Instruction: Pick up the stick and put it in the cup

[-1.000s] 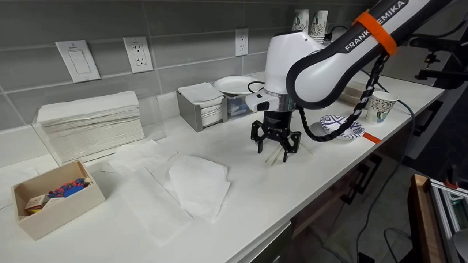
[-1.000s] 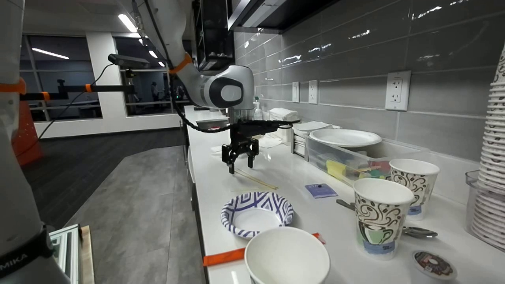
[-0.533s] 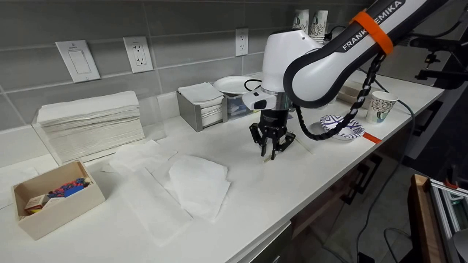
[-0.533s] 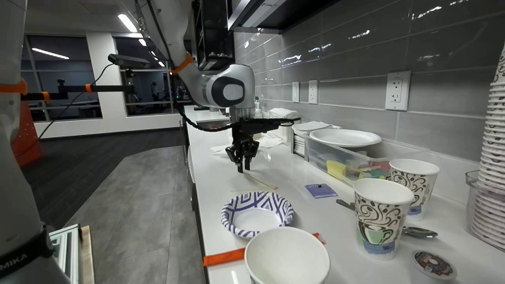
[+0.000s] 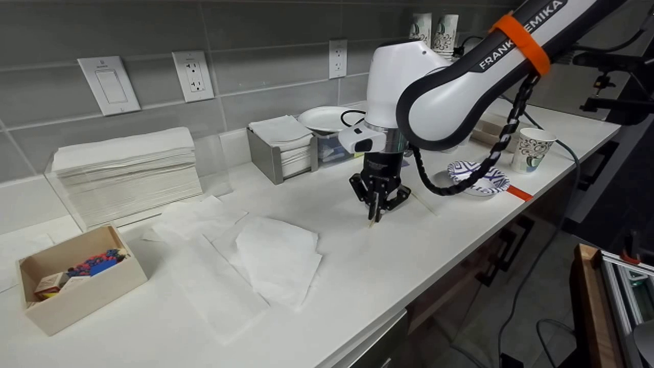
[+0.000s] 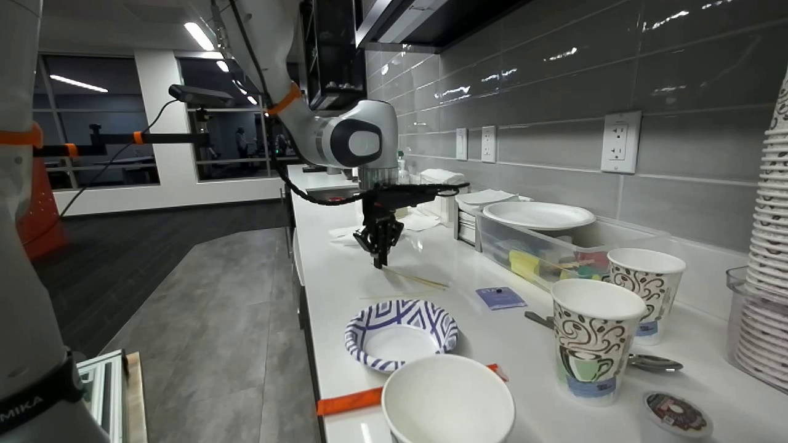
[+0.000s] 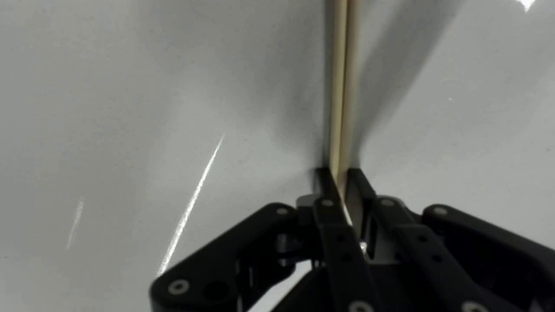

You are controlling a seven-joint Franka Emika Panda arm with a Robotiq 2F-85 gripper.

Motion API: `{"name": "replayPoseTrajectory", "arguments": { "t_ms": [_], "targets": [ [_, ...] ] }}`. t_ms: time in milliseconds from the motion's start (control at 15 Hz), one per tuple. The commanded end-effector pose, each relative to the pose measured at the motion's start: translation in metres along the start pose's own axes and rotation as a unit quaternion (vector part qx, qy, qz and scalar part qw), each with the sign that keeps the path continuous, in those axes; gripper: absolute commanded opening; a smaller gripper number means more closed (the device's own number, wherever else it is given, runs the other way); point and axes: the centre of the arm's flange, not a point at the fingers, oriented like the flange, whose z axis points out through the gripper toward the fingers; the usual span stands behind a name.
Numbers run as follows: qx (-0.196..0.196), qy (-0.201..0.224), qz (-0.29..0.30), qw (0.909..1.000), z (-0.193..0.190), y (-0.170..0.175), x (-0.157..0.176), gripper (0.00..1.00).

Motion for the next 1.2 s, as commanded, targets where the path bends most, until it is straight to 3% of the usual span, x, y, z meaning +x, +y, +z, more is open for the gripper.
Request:
{"name": "replayPoseTrajectory", "arguments": {
  "t_ms": [0, 600, 1000, 1067, 1133],
  "targets": [
    [-0.001, -0.001, -0.005, 1.0000, 0.000, -0.009, -0.001, 0.03],
    [-0.017, -0.032, 0.057, 0.9977, -0.088, -0.015, 0.012, 0.03],
    [0.002, -0.037, 0.047, 0.9982, -0.085, -0.016, 0.013, 0.03],
    [0.002, -0.035, 0.040, 0.9986, -0.083, -0.015, 0.012, 0.37],
    [-0.003, -0.035, 0.033, 0.9988, -0.079, -0.012, 0.010, 0.38]
  ]
}}
